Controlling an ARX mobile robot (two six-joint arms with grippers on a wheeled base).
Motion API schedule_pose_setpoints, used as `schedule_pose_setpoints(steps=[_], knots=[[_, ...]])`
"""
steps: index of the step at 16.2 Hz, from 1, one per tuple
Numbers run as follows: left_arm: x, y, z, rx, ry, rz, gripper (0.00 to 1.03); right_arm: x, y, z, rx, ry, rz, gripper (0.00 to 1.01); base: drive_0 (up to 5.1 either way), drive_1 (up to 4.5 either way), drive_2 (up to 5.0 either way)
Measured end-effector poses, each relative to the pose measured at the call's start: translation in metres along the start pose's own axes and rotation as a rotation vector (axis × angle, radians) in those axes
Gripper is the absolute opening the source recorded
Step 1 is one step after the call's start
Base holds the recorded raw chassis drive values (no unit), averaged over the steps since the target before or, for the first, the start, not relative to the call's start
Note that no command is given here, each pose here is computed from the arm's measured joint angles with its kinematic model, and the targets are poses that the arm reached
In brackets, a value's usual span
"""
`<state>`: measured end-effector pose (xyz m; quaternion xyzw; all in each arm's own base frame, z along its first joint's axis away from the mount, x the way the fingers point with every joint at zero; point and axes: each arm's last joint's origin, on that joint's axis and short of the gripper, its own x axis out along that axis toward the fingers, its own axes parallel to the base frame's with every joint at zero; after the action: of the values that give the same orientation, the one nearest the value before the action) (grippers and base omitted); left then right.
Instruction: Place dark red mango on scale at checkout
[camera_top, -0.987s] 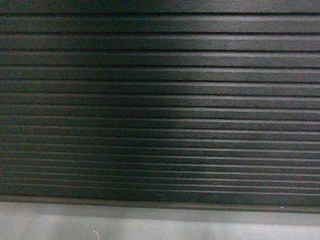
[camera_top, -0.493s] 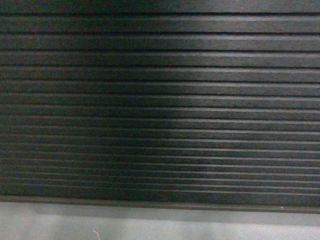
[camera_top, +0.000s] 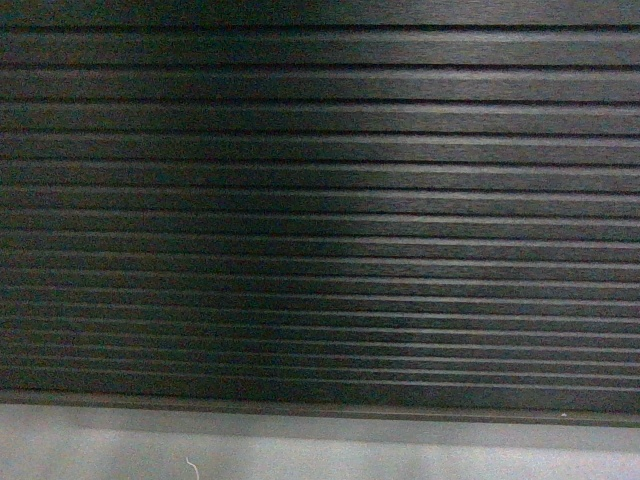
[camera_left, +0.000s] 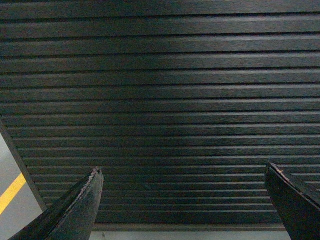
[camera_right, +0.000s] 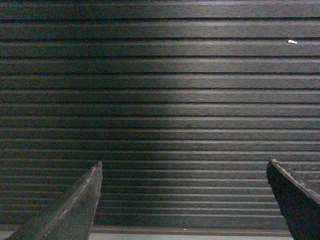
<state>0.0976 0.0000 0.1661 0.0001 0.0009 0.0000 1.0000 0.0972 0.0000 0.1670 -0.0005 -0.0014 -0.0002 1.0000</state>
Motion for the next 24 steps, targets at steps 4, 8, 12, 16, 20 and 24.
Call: schedule_pose_setpoints(steps=[4, 8, 12, 16, 20, 24], knots=[[0.0000, 0.0000, -0.0003, 0.000, 0.003, 0.001, 0.98, 0.0000, 0.0000, -0.0001, 0.000, 0.001, 0.000, 0.98, 0.0, 0.00, 0.0], [0.0000, 0.0000, -0.0001, 0.000, 0.001, 0.001, 0.98, 0.0000, 0.0000, -0.0001, 0.001, 0.001, 0.001, 0.98, 0.0, 0.00, 0.0], [0.0000, 0.0000, 0.0000, 0.000, 0.000, 0.001, 0.98, 0.0000, 0.0000, 0.0001, -0.001, -0.001, 0.001, 0.98, 0.0, 0.00, 0.0], [0.0000, 0.0000, 0.0000, 0.000, 0.000, 0.000, 0.98, 0.0000, 0.0000, -0.0001, 0.000, 0.001, 0.000, 0.98, 0.0, 0.00, 0.0], [0.0000, 0.0000, 0.0000, 0.000, 0.000, 0.001, 0.98, 0.0000, 0.0000, 0.0001, -0.001, -0.001, 0.000, 0.98, 0.0, 0.00, 0.0], [0.0000, 0.0000, 0.0000, 0.000, 0.000, 0.000, 0.98, 0.0000, 0.0000, 0.0002, 0.001, -0.002, -0.001, 0.98, 0.0, 0.00, 0.0]])
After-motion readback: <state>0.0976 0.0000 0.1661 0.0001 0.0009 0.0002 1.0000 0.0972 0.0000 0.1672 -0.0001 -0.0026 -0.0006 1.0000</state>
